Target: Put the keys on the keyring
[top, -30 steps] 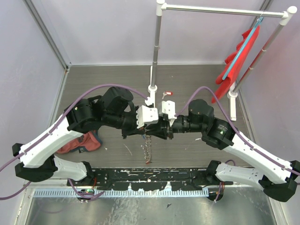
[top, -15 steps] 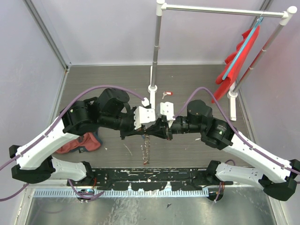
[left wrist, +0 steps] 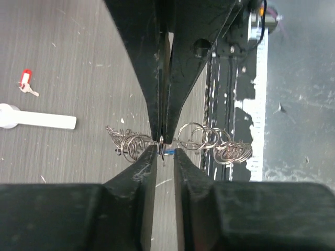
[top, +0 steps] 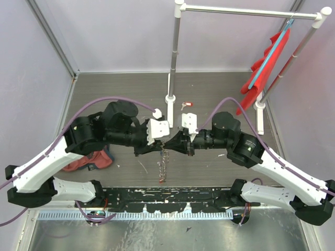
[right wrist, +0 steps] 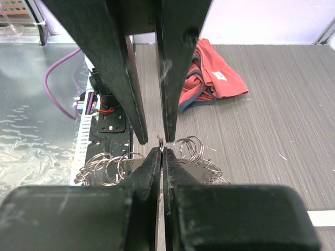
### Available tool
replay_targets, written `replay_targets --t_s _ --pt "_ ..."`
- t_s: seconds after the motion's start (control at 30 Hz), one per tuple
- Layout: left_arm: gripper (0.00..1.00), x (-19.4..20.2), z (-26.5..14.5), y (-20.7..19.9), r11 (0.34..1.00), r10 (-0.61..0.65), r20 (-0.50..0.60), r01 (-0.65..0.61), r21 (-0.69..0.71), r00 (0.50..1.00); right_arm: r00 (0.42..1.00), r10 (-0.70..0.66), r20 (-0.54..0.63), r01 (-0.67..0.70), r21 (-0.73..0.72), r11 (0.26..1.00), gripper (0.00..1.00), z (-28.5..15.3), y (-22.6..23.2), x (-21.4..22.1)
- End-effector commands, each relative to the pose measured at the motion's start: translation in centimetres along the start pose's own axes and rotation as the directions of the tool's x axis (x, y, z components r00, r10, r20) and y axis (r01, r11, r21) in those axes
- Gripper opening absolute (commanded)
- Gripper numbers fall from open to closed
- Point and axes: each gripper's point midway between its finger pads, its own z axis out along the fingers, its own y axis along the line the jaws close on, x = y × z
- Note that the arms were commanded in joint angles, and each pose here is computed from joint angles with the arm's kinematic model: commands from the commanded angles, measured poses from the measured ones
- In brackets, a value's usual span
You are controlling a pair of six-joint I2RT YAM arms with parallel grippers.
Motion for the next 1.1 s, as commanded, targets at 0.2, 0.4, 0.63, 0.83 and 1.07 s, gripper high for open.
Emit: replay_targets --t_s 0.2,0.4,0.63,0.83,1.07 --pt "0.37 -7.3 -5.4 1.4 0.982 0.028 0.485 0.066 -0.177 0.874 0.968 -0.099 0.229 0.084 0.074 0.994 0.01 -3.3 0.5 -7.9" --pt "0.39 -8.4 -5.5 0.9 0.986 0.009 0.591 0.091 -0.14 0.807 0.939 -0.111 0.325 0.083 0.102 0.991 0.01 -4.6 0.7 -10.3" --pt "0.31 -9.7 -4.6 -0.4 0.998 -0.001 0.604 0.042 -0.054 0.797 0.899 -0.097 0.427 0.045 0.13 0.99 0.01 -5.9 0.8 -12.4" --pt "0.3 -9.8 -4.6 -0.8 0.999 0.003 0.617 0.027 -0.038 0.787 0.885 -0.099 0.455 0.041 0.136 0.99 0.01 -6.4 0.9 -13.1" --pt "0.31 -9.9 -4.4 -1.2 1.0 -0.002 0.622 0.015 -0.016 0.783 0.881 -0.102 0.463 0.043 0.135 0.99 0.01 -6.5 1.0 -13.4"
